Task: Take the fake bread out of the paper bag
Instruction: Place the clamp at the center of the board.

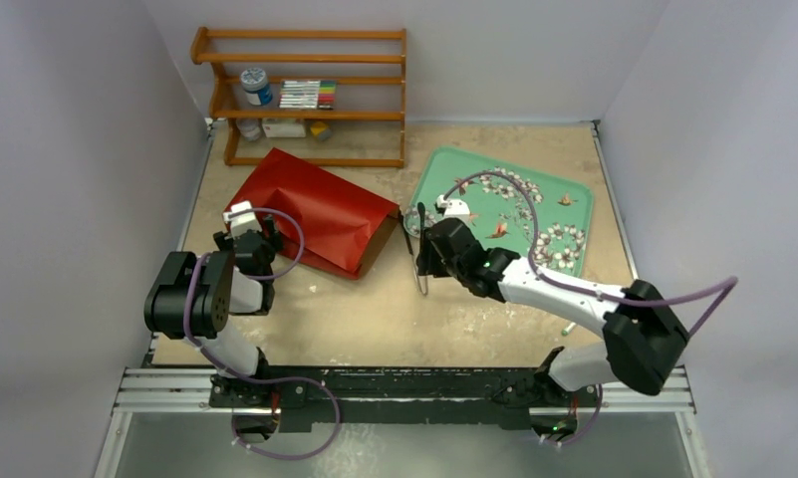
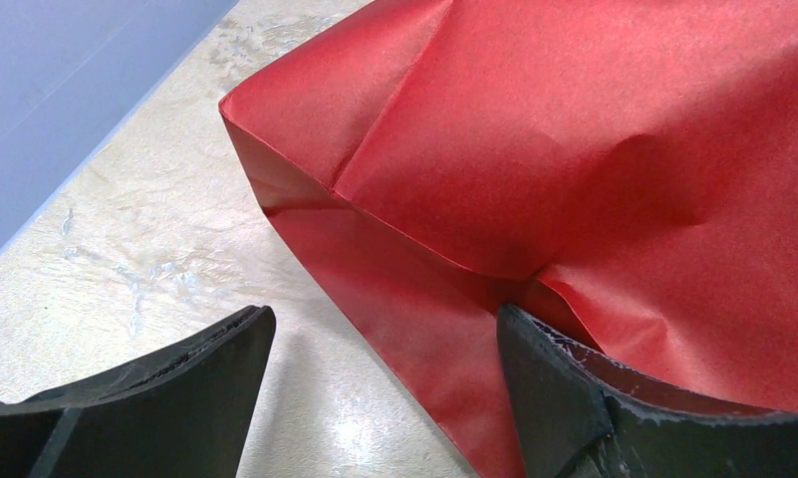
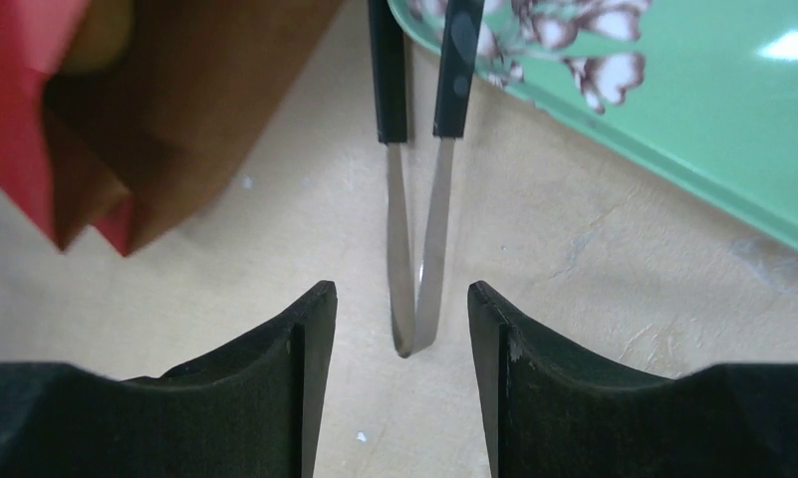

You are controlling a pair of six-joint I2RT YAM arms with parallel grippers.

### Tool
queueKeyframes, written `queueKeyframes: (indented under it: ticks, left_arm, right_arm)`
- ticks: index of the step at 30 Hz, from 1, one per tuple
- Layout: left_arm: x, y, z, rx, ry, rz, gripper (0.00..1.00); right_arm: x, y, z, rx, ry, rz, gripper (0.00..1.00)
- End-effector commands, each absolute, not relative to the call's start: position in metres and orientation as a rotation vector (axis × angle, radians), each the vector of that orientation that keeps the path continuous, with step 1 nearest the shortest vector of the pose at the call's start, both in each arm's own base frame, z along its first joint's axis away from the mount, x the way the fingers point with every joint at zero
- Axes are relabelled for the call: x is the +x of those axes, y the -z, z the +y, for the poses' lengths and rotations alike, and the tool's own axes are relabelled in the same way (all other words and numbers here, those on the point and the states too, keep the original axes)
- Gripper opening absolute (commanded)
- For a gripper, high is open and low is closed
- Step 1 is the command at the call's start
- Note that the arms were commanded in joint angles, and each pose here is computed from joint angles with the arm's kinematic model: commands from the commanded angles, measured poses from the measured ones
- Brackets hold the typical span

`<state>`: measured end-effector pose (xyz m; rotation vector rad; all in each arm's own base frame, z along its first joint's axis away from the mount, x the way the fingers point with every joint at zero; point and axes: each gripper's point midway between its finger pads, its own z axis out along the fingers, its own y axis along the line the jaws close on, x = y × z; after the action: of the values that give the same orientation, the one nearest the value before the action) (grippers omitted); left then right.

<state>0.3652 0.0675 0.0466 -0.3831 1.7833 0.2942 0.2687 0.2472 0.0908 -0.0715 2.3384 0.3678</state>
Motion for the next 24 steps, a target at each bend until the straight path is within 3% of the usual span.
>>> queueKeyframes:
  ticks: [1,10,24]
  left_arm:
    - [0.386,-0.071,0.055,-0.348,-0.212,1.696,0.84]
    - [0.386,-0.071,0.055,-0.348,-0.211,1.696,0.85]
    - [0.386,-0.071,0.055,-0.349,-0.213,1.696,0.86]
  right_arm:
    - [0.279,-0.121,0.247,-0.036,-0.363,2.284,0.54]
    - [0.304,-0.087,0.264,-0.069,-0.204,2.379,0.49]
    - [0.332,-0.093,0.271,-0.045,-0.112,2.356,0.47]
